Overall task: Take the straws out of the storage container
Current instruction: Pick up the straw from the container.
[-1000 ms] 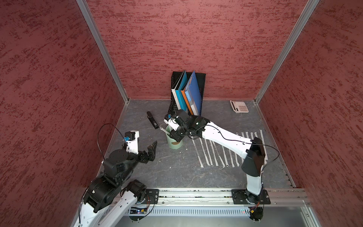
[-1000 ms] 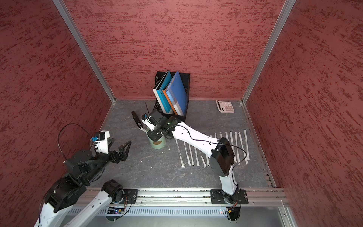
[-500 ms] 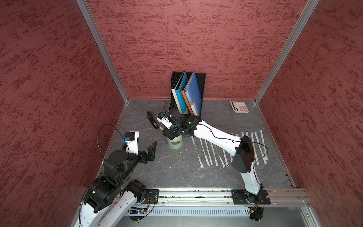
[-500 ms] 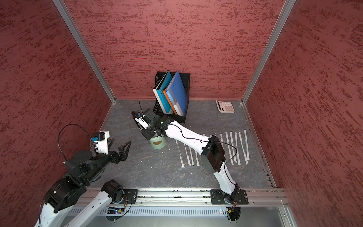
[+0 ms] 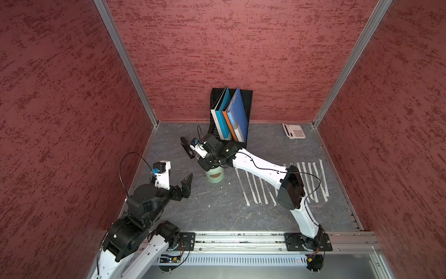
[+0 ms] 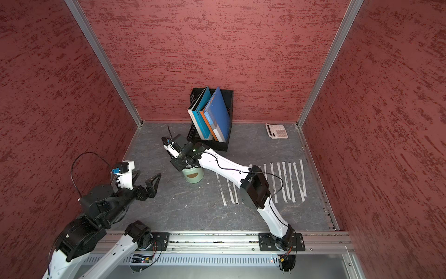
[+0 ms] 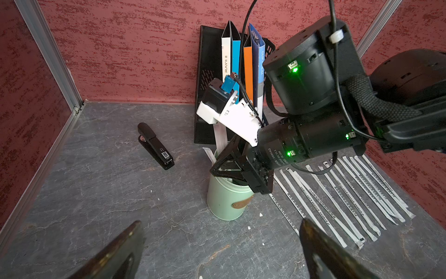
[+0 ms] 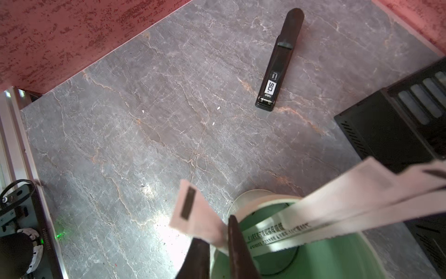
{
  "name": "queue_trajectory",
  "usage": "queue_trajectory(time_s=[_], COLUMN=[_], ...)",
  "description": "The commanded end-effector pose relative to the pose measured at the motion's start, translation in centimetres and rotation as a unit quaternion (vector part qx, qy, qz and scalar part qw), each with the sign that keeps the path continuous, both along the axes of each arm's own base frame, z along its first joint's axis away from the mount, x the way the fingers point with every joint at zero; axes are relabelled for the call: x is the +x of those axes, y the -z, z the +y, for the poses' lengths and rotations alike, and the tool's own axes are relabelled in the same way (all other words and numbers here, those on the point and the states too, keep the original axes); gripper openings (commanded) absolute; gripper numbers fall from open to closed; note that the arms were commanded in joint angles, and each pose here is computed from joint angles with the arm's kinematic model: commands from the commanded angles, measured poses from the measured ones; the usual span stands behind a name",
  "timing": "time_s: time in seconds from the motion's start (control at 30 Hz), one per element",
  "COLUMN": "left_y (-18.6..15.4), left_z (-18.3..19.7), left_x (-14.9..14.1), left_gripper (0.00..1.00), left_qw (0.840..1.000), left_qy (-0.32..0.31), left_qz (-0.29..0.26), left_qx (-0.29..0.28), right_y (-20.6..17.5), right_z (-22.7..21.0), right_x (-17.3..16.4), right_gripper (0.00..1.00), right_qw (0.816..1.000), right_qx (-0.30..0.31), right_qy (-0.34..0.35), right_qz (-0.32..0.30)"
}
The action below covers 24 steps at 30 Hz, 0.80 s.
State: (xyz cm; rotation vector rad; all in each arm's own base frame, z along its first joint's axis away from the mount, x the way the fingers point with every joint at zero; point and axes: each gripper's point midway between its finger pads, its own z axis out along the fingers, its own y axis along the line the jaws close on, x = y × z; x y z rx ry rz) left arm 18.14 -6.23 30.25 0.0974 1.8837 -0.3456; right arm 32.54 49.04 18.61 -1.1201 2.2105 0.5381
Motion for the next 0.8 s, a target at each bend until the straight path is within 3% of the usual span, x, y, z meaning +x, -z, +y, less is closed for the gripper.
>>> queue_trajectory(time_s=[0.0, 0.47, 0.77], left_y=[0.2, 0.0, 0.0], left_z=[0.1, 0.1, 0.2], left_x=[0.0, -0.1, -0.2], left_gripper=[1.00, 0.99, 1.00], left_qw=[1.000, 1.000, 1.000], left_qy=[-0.004, -0.002, -0.002], left_qz=[0.001, -0.004, -0.005], left_qx=[-0.004, -0.007, -0.007], right_y=[-3.4, -10.0, -19.7], right_z=[0.0, -2.0, -6.6], right_x=[0.2, 0.1, -1.2], right_gripper=[0.10, 0.06, 0.06], right_qw=[0.999, 0.993, 0.977], right_qx=[0.026, 0.077, 0.133], right_qy=[0.009, 0.039, 0.075], right_qz=[-0.030, -0.080, -0.146])
